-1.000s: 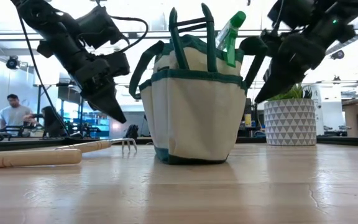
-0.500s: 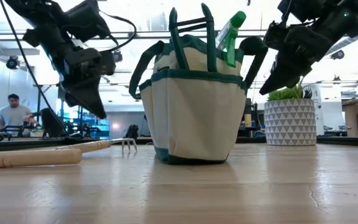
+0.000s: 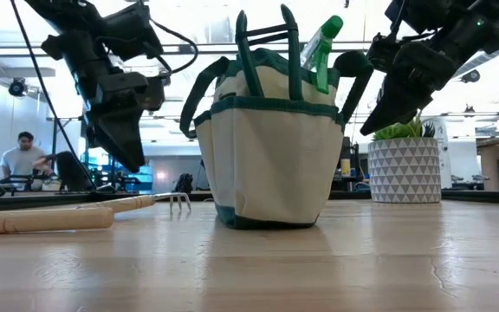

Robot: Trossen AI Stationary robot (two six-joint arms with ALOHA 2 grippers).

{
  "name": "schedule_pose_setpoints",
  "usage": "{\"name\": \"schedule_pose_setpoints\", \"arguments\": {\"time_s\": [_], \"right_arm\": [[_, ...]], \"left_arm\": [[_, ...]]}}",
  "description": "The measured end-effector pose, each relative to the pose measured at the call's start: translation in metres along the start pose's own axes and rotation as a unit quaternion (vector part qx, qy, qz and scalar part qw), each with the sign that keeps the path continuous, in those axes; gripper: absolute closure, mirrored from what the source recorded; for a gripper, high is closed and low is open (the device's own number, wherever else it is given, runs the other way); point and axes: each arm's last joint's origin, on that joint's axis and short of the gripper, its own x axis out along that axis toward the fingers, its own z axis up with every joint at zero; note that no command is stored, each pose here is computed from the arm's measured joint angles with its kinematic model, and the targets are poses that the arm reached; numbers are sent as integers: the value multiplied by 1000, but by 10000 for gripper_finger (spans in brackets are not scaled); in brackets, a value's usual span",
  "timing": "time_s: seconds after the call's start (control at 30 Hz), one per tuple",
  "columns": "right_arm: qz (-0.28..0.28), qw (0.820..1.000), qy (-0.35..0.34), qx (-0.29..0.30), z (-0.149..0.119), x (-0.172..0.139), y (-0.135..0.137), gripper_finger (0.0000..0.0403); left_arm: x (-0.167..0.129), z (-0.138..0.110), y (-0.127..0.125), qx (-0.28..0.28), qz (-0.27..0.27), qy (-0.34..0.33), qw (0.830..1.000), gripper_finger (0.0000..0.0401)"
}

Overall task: Pick & Place Garden tools in Gardening bag
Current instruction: Put the light brown hand rake into the green gardening bag

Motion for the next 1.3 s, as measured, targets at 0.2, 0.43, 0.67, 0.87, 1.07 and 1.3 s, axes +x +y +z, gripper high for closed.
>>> {"name": "schedule_pose_setpoints", "arguments": {"time_s": [0.2,0.43,0.67,0.87,1.07,1.3], "right_arm": [[-1,1000,1,0,0,0,0,385],[-1,1000,0,-1,0,0,0,385],[-1,1000,-1,-4,0,0,0,385],[0,1000,-4,-4,1,0,0,385],[0,1000,-6,-7,1,0,0,385],[0,1000,-7,-8,1,0,0,385]], "left_arm": [[9,1,0,-10,7,14,1000,232],[21,3,-3,-13,-9,21,1000,233],[32,2,-2,-14,1,35,999,233],[47,3,-2,-14,6,36,999,233],[62,3,-2,-15,11,42,999,235],[66,3,-1,-12,30,41,999,281]]}}
